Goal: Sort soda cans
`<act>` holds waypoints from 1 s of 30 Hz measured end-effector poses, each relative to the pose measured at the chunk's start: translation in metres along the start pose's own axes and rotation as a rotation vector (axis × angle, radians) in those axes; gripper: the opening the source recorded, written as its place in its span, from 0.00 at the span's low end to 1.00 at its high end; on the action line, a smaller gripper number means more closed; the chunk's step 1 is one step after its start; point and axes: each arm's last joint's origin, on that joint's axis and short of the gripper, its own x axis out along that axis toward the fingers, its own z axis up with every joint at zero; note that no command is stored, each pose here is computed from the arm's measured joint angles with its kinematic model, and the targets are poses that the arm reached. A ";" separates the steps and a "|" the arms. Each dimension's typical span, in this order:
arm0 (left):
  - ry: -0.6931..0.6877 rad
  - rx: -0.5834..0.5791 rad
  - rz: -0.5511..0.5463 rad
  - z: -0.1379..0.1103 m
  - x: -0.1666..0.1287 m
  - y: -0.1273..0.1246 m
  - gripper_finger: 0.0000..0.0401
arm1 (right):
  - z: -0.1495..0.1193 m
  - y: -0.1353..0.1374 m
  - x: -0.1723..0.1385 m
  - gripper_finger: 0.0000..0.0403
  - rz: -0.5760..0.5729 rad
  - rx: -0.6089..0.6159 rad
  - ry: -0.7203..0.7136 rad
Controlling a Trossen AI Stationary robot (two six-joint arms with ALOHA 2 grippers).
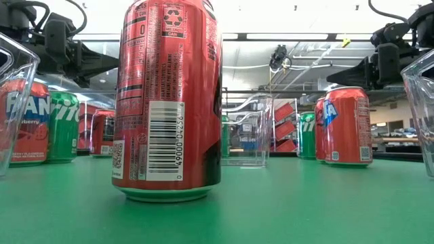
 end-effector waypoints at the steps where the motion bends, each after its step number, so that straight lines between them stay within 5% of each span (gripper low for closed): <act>1: 0.000 0.000 0.000 0.000 0.000 0.000 0.01 | 0.000 0.000 0.000 0.01 0.000 0.000 0.000; 19: -0.010 -0.002 0.000 0.001 0.000 0.000 0.01 | 0.000 0.000 0.000 0.01 0.000 0.000 0.000; 30: -0.136 -0.029 -0.001 0.013 -0.001 0.000 0.01 | 0.000 0.000 0.000 0.01 0.000 0.000 0.000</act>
